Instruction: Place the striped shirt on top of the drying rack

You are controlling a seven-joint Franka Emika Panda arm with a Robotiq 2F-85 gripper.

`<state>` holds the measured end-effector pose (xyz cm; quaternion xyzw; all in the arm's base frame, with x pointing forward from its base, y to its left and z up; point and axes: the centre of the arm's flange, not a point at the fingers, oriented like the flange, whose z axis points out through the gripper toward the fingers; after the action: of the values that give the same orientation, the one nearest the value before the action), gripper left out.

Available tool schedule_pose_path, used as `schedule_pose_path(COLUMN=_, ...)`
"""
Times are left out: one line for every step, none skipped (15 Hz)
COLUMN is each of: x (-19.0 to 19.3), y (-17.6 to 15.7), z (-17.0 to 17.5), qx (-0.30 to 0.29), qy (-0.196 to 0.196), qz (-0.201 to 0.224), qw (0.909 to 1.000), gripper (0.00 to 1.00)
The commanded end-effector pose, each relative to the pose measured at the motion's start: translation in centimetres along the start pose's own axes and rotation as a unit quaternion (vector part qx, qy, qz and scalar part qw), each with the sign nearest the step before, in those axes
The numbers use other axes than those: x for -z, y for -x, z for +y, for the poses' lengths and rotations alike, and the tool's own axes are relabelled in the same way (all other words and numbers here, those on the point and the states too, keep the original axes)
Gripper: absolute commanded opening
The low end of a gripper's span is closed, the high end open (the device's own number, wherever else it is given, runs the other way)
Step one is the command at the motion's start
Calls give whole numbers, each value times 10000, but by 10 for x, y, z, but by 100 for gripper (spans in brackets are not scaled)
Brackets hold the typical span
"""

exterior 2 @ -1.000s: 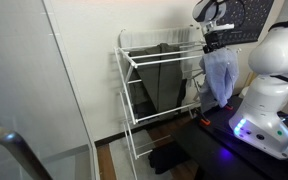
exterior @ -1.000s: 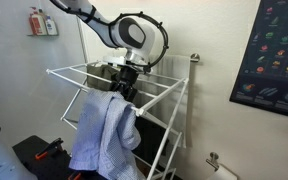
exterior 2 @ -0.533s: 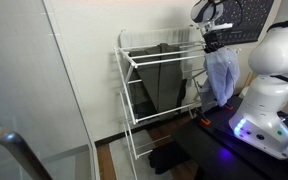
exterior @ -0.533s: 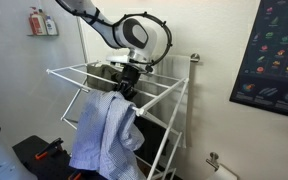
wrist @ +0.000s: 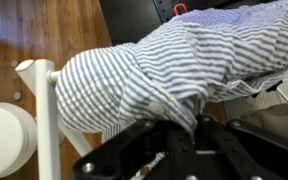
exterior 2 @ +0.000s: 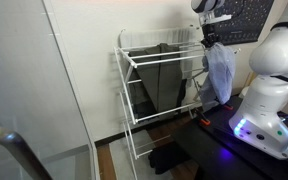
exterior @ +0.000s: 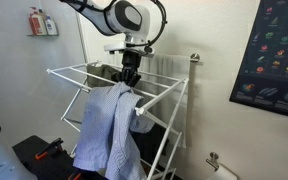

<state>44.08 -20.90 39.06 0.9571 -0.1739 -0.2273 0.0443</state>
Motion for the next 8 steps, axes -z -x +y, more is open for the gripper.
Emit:
schedule_pose_path(x=37, y=45, z=-13, qx=-101, qy=12, qz=744, qw=9972, gripper=7)
schedule_pose_path(x=46, y=53, z=-15, qx=-73, qy=5, qz=874, qw=9961, gripper=7)
schedule_pose_path(x=54, y=62, z=-17, qx=-67, qy=-6, qz=1019, qw=9948, gripper=7)
schedule_pose_path(x=63, y=70, z=-18, qx=-102, qy=-9, qz=1185, qw=9929, gripper=7)
schedule_pose_path(x=71, y=77, z=-18, qx=-172, qy=-12, qz=1386, qw=9902, gripper=7)
schedule_pose_path(x=80, y=81, z=-17, qx=-251, qy=-9, qz=1638, qw=9862, gripper=7)
schedule_pose_path(x=89, y=83, z=-13, qx=-335, qy=-40, qz=1870, qw=9818, gripper=6)
schedule_pose_path(x=95, y=85, z=-11, qx=-434, qy=-67, qz=2094, qw=9768, gripper=6)
